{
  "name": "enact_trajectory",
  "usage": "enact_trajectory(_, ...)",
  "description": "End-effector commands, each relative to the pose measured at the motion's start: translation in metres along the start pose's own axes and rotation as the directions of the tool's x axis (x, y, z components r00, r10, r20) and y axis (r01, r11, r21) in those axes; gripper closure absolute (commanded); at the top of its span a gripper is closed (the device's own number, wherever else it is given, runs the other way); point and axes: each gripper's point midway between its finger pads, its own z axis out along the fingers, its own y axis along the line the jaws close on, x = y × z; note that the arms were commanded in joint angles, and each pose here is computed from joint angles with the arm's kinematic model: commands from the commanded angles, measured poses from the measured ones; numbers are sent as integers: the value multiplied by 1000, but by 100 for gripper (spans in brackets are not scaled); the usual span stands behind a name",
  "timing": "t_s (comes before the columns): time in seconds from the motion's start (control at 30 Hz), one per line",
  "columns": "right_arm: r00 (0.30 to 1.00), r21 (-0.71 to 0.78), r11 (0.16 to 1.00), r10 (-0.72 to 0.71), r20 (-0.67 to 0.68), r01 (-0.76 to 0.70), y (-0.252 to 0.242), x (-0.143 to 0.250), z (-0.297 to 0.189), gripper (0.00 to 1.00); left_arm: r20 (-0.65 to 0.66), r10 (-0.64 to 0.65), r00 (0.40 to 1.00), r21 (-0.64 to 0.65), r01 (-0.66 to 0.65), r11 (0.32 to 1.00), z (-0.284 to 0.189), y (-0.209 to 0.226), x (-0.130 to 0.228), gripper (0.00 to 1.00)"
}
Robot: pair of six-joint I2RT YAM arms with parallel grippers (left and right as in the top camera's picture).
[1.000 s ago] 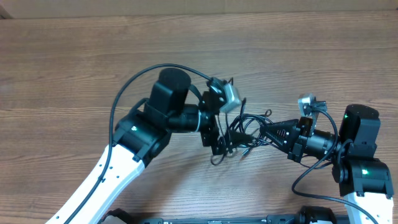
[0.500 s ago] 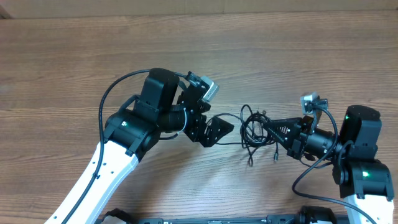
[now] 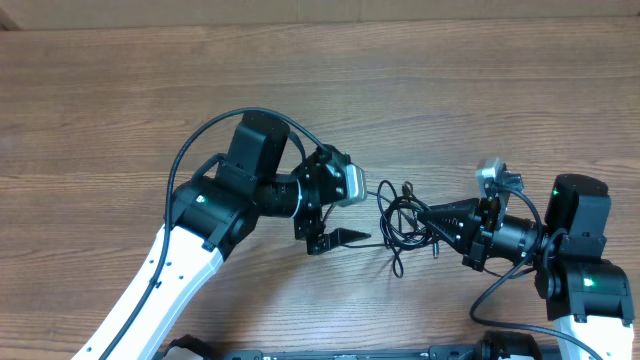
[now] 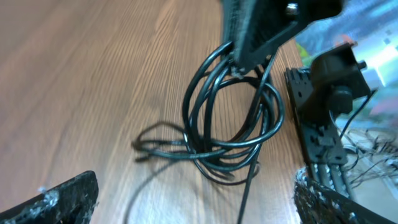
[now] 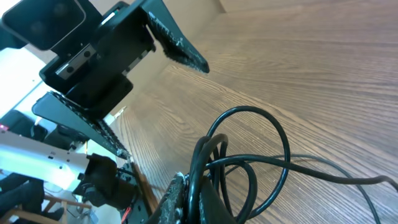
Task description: Untangle cables
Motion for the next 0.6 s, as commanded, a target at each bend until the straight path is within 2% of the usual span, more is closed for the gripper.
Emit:
enact_trajectory(0.0,995,-117,989,-92,33,96,23,-4,-3,96,74,242,967,56,-246,968,2,-19,-21,0)
enact_trajectory(0.07,993,-158,980,-113,46,119,31,-5,-4,96,91,274,958,80,-281,956,10,-27,-26,0)
enact_trajectory(0.27,992,-158,980,-119,46,125,31,-5,-4,96,155,364,918,122,-384,915,27,-54,-47,0)
enact_trajectory(0.43,992,-158,980,-116,45,122,31,-4,-4,96,155,354,922,137,-375,917,34,-55,-46,0)
enact_trajectory(0.5,992,-158,980,-115,45,121,31,-4,-4,96,149,347,926,144,-367,919,37,-53,-43,10)
enact_trajectory(0.57,992,-159,980,-117,43,122,31,-3,-4,96,143,341,929,149,-361,920,40,-52,-41,12)
